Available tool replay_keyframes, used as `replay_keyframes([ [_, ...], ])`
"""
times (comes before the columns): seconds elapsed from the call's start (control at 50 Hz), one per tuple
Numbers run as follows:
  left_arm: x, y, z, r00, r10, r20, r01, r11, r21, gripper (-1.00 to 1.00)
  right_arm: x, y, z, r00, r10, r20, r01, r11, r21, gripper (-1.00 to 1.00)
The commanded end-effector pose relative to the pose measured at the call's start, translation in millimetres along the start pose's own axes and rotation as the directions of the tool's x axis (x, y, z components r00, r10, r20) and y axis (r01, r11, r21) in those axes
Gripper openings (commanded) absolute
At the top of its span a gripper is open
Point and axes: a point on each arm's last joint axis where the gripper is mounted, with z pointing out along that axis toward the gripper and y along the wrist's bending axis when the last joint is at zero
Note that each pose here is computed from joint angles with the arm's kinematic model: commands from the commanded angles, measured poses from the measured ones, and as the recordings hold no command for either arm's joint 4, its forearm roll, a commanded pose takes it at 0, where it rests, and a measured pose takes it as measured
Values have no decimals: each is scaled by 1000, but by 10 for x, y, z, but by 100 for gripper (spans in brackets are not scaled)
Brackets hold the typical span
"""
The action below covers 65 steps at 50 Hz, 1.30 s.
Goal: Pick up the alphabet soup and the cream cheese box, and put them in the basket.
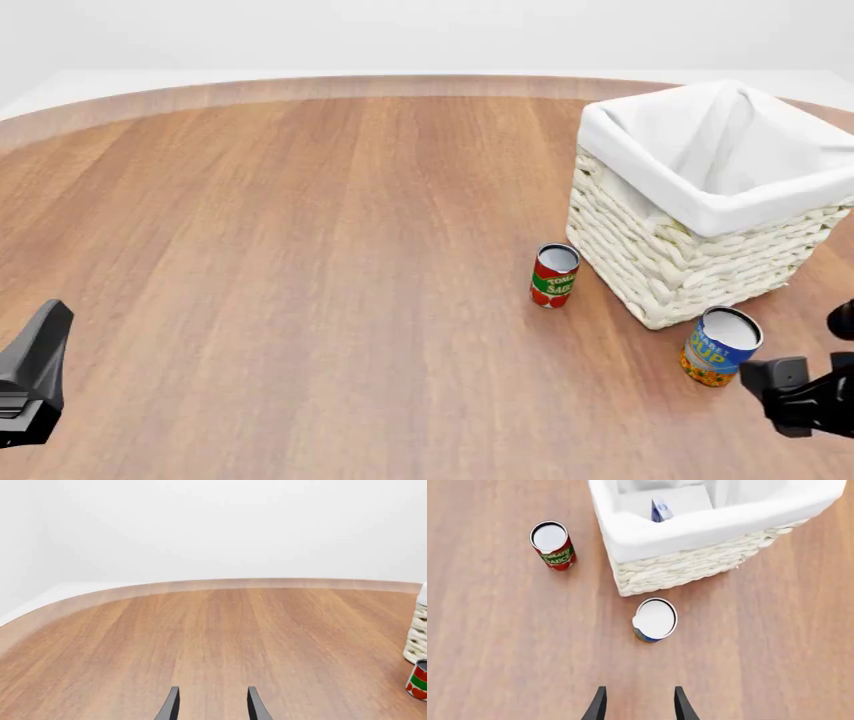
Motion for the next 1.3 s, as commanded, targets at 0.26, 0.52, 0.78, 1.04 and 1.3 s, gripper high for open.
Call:
replay_keyframes([
  [0.26,0,0,0,1000,0,0,0,1000,0,100,56,-28,154,1000,17,-22,-17,1000,20,100],
  [0.52,0,0,0,1000,0,0,0,1000,0,100,-14,-97,320,999,28,-30,-26,998,49,100],
  [0.78,0,0,0,1000,0,0,0,1000,0,100,11,-112,443,999,20,-47,-17,998,53,100],
  [1.04,0,0,0,1000,0,0,0,1000,0,100,-11,-135,525,998,16,-54,-13,998,58,100],
  [1.3,0,0,0,1000,0,0,0,1000,0,100,17,-123,593,998,8,-64,-5,999,50,100],
])
